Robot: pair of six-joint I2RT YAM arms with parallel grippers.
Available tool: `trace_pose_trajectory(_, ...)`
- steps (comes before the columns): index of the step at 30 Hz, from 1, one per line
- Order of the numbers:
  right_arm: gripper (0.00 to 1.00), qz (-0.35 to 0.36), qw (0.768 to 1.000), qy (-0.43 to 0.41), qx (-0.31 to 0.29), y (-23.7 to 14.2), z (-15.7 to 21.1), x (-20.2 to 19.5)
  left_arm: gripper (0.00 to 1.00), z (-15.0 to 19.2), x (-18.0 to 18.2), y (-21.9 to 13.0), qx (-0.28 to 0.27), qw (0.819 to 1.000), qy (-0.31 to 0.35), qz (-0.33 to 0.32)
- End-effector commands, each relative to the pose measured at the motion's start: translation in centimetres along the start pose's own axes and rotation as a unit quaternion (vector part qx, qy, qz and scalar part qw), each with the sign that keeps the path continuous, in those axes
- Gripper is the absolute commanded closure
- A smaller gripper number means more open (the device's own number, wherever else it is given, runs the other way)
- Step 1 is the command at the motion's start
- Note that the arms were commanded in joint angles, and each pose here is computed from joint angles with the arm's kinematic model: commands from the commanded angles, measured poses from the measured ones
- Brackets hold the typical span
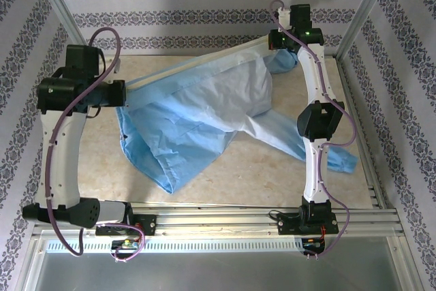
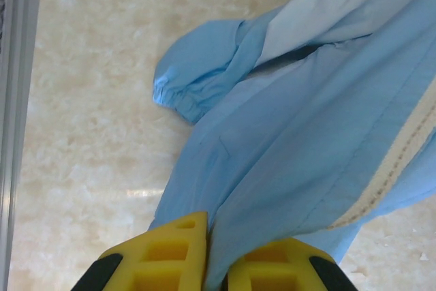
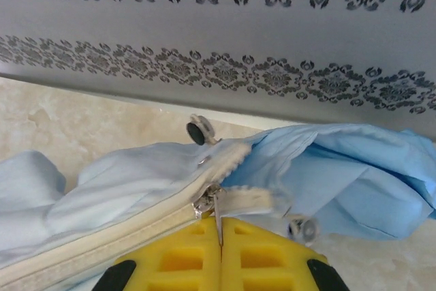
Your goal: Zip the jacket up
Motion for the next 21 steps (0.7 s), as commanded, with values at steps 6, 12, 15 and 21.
trace_pose_trajectory(6, 1.00, 0.054, 0.997, 0.025, -0.053, -0.2, -1.5, -3.5, 1.00, 1.5, 2.4, 0.4, -0.012, 0.998, -0.054, -0.021)
trace_pose_trajectory(12, 1.00, 0.054, 0.997, 0.019, -0.059, -0.8, -1.8, -3.3, 1.00, 0.9, 3.0, 1.6, -0.015, 0.998, -0.068, -0.005)
trace_pose_trajectory(15, 1.00, 0.052, 0.996, 0.011, -0.071, -1.5, -2.3, -3.0, 1.00, 0.4, 3.4, 1.8, -0.018, 0.997, -0.069, -0.006)
trace_pose_trajectory(21, 1.00, 0.033, 0.998, -0.008, -0.062, -1.5, -1.7, -2.1, 1.00, 1.0, 4.0, 3.0, -0.011, 0.996, -0.090, 0.000)
Point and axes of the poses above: each hand's point on the last joint's axis, 136 mm out from that joint toward the fingers, its own y axis out along the fingers, its own x axis along the line the jaws close on, z = x × y, the point moved 10 cm from there along -y, back along the fingers, and after that the axes turned 7 degrees about y, right-handed, at the moved point
